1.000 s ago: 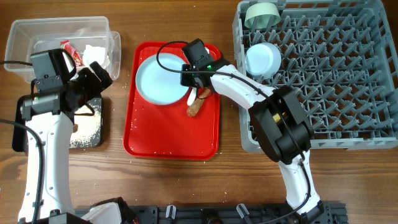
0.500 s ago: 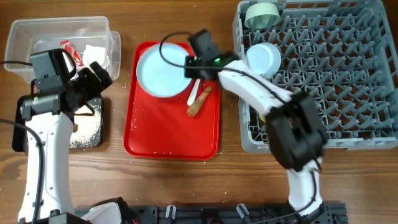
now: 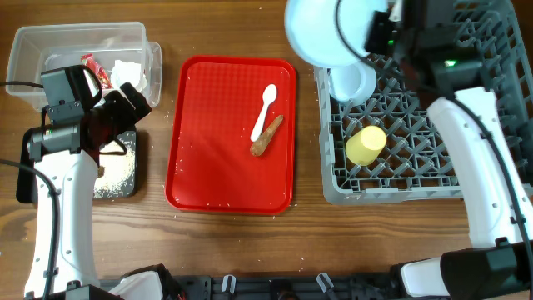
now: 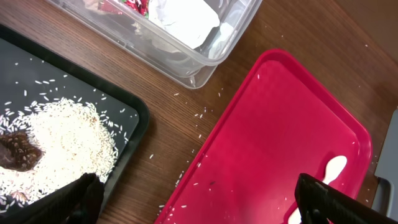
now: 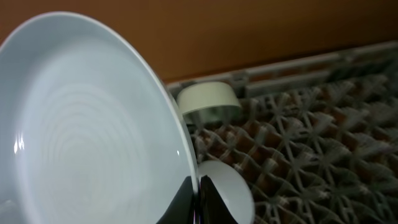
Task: Sort waste into correct bins and load items into the dishwasher rack
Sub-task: 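Lift plate and stand it upright in dish rack with right gripper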
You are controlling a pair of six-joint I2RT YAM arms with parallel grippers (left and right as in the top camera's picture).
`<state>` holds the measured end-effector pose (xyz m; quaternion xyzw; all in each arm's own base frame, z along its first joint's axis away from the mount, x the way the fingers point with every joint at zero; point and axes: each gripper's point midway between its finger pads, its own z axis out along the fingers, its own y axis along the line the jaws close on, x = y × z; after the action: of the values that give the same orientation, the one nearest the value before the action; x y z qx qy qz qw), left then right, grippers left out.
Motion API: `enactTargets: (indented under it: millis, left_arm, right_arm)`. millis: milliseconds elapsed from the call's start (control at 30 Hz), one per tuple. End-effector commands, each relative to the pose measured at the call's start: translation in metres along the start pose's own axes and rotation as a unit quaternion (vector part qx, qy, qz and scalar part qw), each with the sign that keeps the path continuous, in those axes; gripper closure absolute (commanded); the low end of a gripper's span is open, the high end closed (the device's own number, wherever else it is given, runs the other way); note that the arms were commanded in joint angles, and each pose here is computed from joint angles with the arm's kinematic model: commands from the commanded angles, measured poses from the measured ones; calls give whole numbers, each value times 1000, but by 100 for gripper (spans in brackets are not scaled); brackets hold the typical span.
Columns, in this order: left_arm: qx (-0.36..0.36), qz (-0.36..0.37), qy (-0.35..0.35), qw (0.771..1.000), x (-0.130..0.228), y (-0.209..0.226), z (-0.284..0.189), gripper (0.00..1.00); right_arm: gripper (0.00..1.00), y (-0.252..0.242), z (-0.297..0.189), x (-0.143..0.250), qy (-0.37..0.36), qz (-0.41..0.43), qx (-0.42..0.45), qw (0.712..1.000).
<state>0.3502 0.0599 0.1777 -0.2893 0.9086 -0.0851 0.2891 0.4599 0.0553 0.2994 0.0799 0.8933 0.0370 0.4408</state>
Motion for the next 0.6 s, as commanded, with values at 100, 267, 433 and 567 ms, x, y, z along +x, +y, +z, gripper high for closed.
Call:
enactTargets:
  millis: [100, 267, 433, 567]
  left_arm:
    - [3, 7, -19, 1000, -9, -2, -9, 0]
    - [3, 7, -19, 1000, -9, -2, -9, 0]
    - [3, 7, -19, 1000, -9, -2, -9, 0]
    - [3, 7, -19, 1000, -9, -2, -9, 0]
  right_arm:
    - [96, -54, -15, -4, 10, -16, 56, 998]
    - [96, -69, -15, -5, 11, -12, 69, 997]
    - [96, -91, -16, -7, 12, -15, 98, 995]
    - [96, -107, -18, -9, 12, -25, 115, 993]
